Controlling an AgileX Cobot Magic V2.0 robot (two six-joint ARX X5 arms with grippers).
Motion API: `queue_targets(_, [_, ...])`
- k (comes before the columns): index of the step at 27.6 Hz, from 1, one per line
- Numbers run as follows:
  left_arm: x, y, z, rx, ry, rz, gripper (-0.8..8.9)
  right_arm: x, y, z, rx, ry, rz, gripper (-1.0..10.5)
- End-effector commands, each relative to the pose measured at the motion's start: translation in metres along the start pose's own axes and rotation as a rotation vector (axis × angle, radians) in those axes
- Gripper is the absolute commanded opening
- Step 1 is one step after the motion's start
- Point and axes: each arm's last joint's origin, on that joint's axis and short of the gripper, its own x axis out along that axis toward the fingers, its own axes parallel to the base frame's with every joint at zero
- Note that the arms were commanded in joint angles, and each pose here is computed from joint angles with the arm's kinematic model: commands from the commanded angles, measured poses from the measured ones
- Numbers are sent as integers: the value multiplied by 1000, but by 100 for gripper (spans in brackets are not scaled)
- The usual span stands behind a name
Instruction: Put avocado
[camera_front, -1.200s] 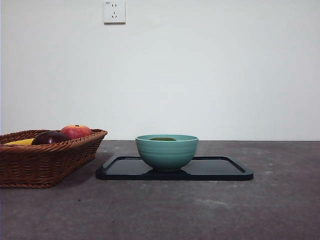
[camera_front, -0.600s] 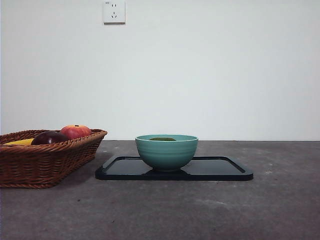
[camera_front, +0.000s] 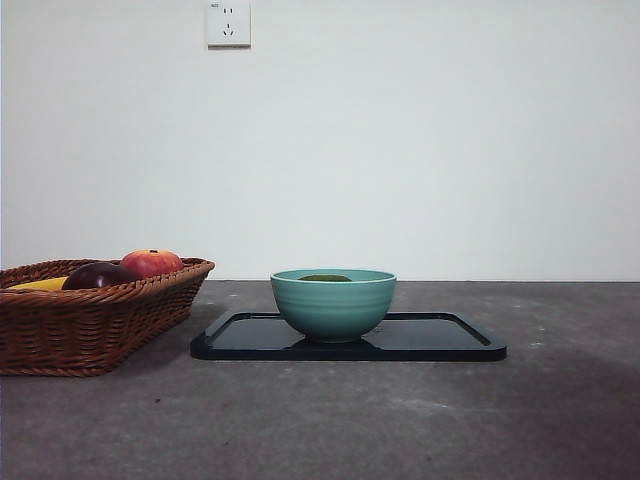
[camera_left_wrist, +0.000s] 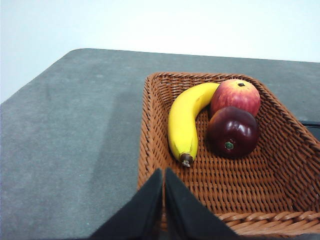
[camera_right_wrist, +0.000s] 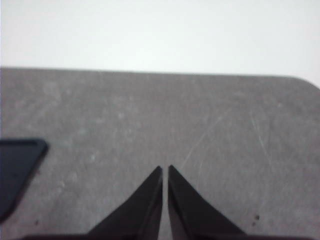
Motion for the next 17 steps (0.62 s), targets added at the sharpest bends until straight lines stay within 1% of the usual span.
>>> queue_targets(1, [2,0,-7,-3,26,-3,6,2,0,-14,-10,7,5,12])
queue_targets(4, [2,0,-7,-3,26,-3,6,3,0,-26,-14,39,18,12])
queue_targets(12, [2,0,-7,-3,26,-3,6,-1,0,-25,-57,8,15,12])
queue_targets(17, [2,0,-7,-3,27,-4,6,-2,0,-29,-70,51,16,12])
